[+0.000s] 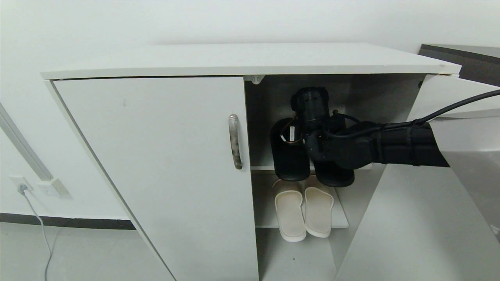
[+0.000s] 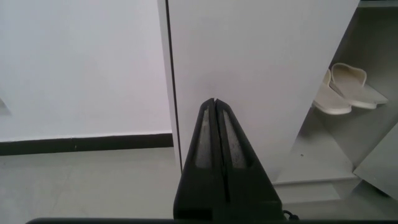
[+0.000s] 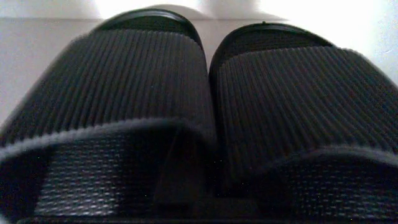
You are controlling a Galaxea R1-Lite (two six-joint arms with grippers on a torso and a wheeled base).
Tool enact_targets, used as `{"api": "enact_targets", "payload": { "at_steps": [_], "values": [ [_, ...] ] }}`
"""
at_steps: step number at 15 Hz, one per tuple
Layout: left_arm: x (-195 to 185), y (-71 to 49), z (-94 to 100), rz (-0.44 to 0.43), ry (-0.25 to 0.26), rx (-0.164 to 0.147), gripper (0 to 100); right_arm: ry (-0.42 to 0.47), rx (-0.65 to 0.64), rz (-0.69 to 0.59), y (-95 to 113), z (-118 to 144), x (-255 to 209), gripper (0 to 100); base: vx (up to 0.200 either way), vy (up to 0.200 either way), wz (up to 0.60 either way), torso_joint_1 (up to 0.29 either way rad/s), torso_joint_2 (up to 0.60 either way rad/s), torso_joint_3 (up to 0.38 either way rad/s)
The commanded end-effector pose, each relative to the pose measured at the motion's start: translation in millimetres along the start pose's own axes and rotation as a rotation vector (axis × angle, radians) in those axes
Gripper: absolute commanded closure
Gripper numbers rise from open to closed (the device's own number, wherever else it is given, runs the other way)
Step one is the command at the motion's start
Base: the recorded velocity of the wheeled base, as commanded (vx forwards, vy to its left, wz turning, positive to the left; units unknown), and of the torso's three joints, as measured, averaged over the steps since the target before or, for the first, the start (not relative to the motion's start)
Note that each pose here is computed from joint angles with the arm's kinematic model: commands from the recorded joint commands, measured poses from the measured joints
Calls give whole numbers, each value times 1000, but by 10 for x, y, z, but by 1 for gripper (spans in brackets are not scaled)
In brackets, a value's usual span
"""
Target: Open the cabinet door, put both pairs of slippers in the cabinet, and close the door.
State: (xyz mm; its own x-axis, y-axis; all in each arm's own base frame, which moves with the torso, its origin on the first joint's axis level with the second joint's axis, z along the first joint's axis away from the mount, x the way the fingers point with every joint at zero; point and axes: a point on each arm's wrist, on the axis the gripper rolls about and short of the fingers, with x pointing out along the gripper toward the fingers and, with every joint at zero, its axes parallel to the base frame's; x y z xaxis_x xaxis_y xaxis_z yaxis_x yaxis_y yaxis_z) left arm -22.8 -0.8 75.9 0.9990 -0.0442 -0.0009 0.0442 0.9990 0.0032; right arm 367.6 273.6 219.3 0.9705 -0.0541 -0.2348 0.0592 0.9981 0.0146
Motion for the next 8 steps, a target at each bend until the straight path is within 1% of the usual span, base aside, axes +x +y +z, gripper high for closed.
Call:
{"api": "enact_targets", "payload": {
  "at_steps": [1,8],
  "values": [
    [0,0,0,1,-1,0,100,1,0,0,4,-1,-9,0,0,0,0,0,0,0],
    [0,0,0,1,-1,-2,100,39,-42,32,-17,-82,-364,0,0,0,0,0,0,0]
  ]
}}
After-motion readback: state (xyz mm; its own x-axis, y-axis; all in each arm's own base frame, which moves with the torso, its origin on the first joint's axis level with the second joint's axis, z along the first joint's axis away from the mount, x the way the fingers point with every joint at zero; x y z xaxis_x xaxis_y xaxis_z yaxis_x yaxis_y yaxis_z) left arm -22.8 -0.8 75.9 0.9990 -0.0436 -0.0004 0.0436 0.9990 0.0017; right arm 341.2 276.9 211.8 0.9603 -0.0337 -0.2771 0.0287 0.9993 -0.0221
